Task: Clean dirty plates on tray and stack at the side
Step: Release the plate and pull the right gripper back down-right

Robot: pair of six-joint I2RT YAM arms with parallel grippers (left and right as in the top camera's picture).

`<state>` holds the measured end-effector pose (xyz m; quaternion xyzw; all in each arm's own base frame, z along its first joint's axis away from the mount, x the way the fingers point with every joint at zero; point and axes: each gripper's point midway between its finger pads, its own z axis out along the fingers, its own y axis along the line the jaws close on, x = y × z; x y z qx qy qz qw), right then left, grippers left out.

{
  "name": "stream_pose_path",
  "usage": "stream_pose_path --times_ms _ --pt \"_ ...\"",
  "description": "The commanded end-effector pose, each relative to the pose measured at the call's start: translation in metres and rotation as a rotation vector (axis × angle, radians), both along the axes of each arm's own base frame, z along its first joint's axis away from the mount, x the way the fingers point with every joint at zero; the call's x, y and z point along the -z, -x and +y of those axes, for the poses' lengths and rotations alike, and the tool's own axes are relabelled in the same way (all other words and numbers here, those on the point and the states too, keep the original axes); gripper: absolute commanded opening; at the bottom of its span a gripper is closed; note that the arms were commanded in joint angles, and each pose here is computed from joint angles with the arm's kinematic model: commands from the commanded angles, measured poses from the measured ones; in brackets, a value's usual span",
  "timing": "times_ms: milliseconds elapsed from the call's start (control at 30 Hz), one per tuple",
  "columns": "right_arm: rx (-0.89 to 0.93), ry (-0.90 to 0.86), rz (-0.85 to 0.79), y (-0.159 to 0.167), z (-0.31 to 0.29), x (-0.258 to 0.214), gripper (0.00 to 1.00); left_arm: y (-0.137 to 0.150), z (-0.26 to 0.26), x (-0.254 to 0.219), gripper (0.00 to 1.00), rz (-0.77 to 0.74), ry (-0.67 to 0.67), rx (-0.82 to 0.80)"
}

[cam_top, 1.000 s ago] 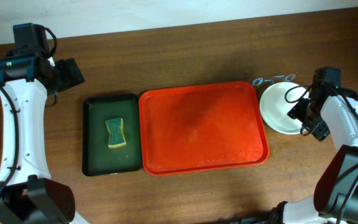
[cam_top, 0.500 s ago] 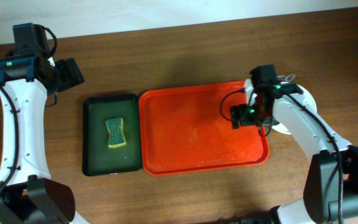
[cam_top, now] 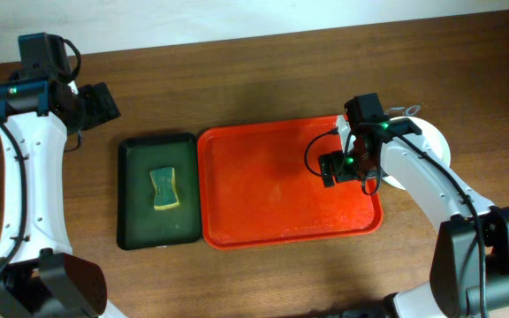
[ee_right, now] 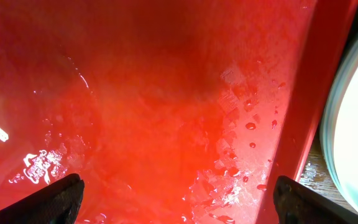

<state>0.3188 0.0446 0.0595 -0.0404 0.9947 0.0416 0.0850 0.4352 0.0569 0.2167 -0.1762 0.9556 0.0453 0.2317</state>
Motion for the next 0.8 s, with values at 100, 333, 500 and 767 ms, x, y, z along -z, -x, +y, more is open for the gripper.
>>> stream_pose_path --times_ms 100,333,500,767 --pt "-0.005 -0.003 -0.081 -0.002 0.0 -0.024 0.98 0.0 0.001 -0.01 0.99 -0.028 0.003 -0.014" --pt "-0.004 -0.055 -0.595 0.023 -0.002 -0.178 0.98 0.0 0.001 -0.01 0.99 -0.028 0.003 -0.014" --pt "-0.003 -0.09 -0.934 0.08 -0.008 -0.264 0.98 0.0 0.001 -0.01 0.99 -0.028 0.003 -0.014" --pt "0.025 -0.068 -1.292 0.159 -0.026 -0.328 0.98 0.0 0.001 -0.009 0.99 -0.027 0.003 -0.014"
